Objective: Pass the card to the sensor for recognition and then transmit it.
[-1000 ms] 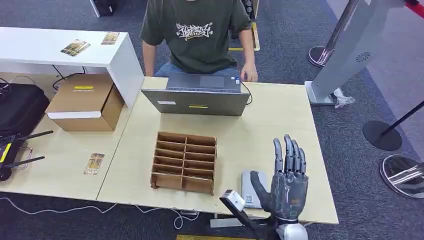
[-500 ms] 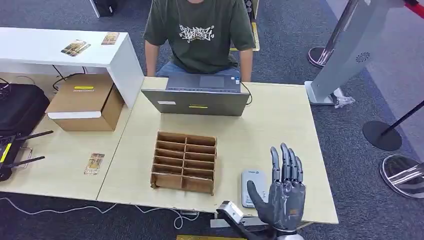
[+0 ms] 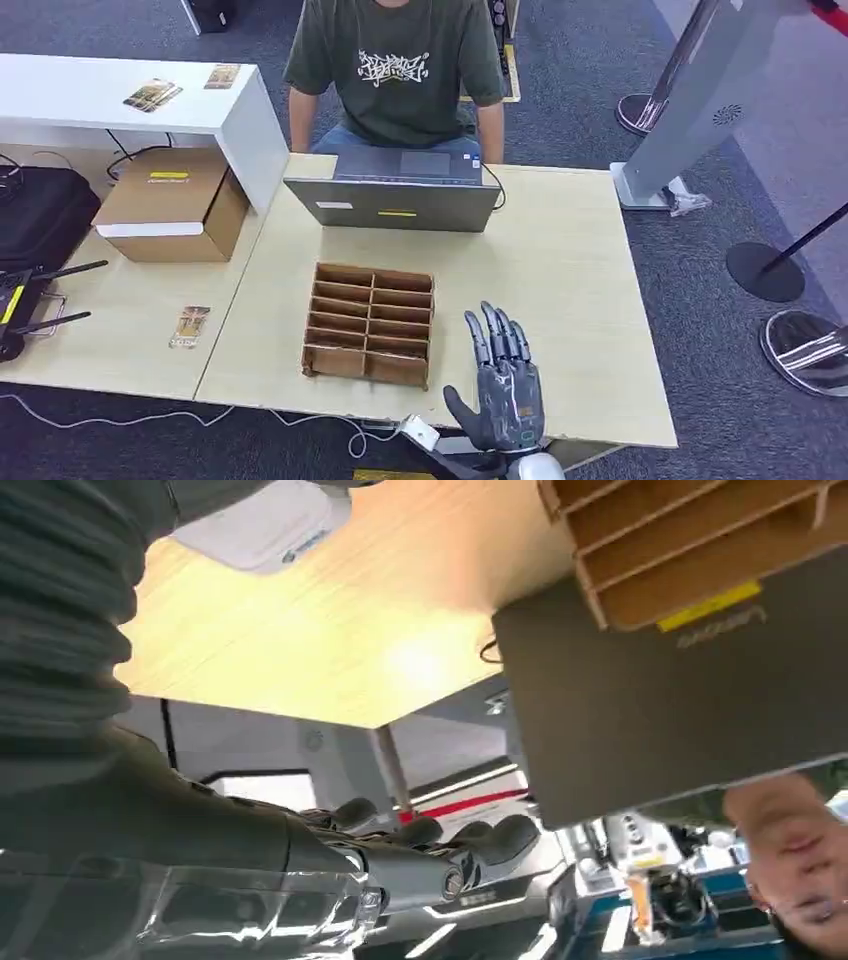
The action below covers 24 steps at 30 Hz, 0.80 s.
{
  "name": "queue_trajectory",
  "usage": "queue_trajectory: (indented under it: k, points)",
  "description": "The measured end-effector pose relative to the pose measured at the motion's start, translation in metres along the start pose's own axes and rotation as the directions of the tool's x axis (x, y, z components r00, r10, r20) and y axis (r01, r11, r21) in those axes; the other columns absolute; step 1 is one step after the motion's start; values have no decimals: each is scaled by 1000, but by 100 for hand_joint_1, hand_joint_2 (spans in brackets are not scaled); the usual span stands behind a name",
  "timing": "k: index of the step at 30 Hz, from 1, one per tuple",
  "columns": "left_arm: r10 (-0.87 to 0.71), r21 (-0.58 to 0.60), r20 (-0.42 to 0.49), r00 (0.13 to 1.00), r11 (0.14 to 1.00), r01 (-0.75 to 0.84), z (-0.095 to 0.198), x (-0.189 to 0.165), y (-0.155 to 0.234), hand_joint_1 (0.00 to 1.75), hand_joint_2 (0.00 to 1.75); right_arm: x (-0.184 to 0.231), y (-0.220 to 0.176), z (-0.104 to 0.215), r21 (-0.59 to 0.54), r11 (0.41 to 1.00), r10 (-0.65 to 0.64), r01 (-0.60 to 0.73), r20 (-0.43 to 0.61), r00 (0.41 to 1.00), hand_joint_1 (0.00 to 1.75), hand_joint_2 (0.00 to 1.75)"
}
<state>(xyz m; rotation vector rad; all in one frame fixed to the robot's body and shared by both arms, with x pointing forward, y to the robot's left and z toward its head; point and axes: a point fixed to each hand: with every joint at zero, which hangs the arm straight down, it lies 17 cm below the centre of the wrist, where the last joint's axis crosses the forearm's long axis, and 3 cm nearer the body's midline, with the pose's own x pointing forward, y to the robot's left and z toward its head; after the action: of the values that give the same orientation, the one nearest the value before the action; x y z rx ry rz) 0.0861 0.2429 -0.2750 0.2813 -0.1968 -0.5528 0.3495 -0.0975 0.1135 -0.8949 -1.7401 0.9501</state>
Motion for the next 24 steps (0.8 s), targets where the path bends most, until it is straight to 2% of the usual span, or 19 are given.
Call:
queue_trajectory:
  k: [16, 24]
  points:
    - [-16, -15, -2, 1000, 1000, 16, 0, 0, -3, 0, 0, 15, 58, 5, 239, 967, 67, -84, 76, 995, 0, 175]
    - [-23, -22, 11, 1000, 999, 23, 1, 2, -4, 0, 0, 34, 70, -5, 249, 961, 79, -119, 165, 983, 0, 175]
